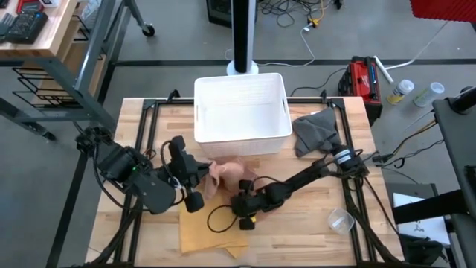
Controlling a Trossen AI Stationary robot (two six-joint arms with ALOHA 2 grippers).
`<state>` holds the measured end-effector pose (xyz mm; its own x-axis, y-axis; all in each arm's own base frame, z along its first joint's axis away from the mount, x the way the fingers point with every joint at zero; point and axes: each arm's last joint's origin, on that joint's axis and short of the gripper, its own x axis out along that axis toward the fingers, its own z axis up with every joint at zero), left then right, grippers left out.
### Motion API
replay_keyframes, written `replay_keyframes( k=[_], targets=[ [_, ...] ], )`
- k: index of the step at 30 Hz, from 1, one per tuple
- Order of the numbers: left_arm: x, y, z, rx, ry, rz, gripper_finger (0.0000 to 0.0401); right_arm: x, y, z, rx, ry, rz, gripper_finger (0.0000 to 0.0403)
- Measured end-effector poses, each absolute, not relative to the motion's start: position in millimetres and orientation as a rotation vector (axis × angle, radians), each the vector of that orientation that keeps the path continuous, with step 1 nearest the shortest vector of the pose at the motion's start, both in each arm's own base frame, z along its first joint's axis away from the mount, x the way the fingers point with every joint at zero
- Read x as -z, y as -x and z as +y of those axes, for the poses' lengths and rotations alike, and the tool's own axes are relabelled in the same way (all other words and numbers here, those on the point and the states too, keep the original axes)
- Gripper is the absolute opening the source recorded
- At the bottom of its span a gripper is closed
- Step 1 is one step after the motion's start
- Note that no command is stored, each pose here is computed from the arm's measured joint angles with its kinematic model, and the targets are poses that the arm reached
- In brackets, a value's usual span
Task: Fold towel
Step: Fold the brown squared towel
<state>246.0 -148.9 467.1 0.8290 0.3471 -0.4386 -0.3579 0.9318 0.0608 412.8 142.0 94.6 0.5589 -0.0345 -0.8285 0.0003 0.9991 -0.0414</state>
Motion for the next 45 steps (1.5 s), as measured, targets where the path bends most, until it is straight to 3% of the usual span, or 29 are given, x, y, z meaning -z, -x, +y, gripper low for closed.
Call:
replay_keyframes(
  k=[5,11,15,19,25,29,40,45],
  targets=[
    [-455.1,-248.2,-152.6,-0.319,-0.042,0.531,0.0,-115.7,-396.1,148.6,0.168,0.106,0.995,0.0012],
    [-444.4,-244.0,-151.7,-0.287,-0.11,0.632,0.0,-196.9,-351.9,168.7,0.355,0.165,0.862,0.0004],
    [-437.3,-236.0,-146.9,-0.293,-0.13,0.74,0.0,-261.7,-305.0,175.5,0.423,0.091,0.723,0.0002],
    [-435.0,-222.1,-141.4,-0.273,-0.114,0.891,0.0,-314.7,-254.1,180.3,0.429,0.012,0.556,0.0001],
    [-444.5,-204.1,-140.8,-0.08,0.053,0.989,0.0,-370.3,-188.9,180.0,0.34,-0.083,0.35,0.0001],
    [-451.7,-192.6,-138.2,-0.068,0.076,0.957,0.0,-391.3,-157.7,174.6,0.318,-0.105,0.247,0.0001],
    [-479.4,-169.9,-92.8,-0.401,-0.183,0.626,0.0,-388.7,-105.0,109.9,0.477,-0.078,0.287,0.0],
    [-480.8,-160.7,-91.4,-0.288,-0.022,0.683,0.0,-379.1,-102.2,115.4,0.435,-0.124,0.348,0.0]
  ],
)
